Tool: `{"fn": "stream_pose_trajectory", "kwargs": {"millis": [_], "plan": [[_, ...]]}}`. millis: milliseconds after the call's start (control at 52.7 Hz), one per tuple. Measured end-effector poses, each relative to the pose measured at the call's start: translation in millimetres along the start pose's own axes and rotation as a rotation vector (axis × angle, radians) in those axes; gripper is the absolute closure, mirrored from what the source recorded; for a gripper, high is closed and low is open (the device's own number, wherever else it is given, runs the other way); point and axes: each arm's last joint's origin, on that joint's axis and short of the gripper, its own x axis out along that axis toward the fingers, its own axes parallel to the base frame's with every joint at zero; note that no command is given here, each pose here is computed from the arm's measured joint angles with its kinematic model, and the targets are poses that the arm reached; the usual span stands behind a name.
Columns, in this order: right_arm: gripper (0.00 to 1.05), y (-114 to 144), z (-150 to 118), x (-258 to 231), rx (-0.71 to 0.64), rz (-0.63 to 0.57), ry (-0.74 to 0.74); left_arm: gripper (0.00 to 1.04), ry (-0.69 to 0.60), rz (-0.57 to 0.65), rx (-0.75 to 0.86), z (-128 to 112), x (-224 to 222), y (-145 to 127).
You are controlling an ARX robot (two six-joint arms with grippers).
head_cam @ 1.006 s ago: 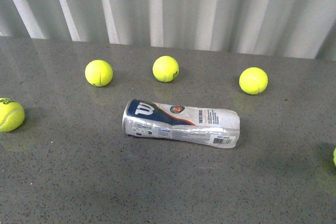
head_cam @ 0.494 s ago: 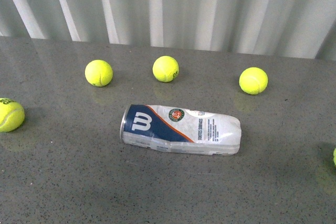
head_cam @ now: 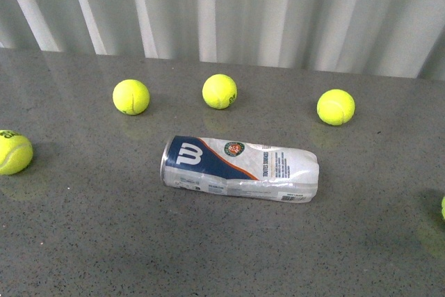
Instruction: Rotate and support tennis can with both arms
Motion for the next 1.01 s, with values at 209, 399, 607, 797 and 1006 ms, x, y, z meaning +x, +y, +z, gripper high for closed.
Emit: {"fn": "stream_pose_trajectory", "kwargs": {"millis": [209, 399, 607, 797, 1006], "plan": [[0.71, 0.0, 0.0, 0.0, 0.000, 0.000, 0.000, 0.07, 0.000, 0.000, 0.000, 0.0, 0.0, 0.0], [0.28, 0.0, 0.0, 0.0, 0.000, 0.000, 0.000, 0.07, 0.000, 0.000, 0.000, 0.0, 0.0, 0.0], [0.08, 0.0, 0.0, 0.0, 0.000, 0.000, 0.000, 0.07, 0.000, 0.000, 0.000, 0.0, 0.0, 0.0], [0.07, 0.0, 0.0, 0.0, 0.000, 0.000, 0.000, 0.07, 0.000, 0.000, 0.000, 0.0, 0.0, 0.0], [0.07, 0.0, 0.0, 0.0, 0.000, 0.000, 0.000, 0.07, 0.000, 0.000, 0.000, 0.0, 0.0, 0.0]]}}
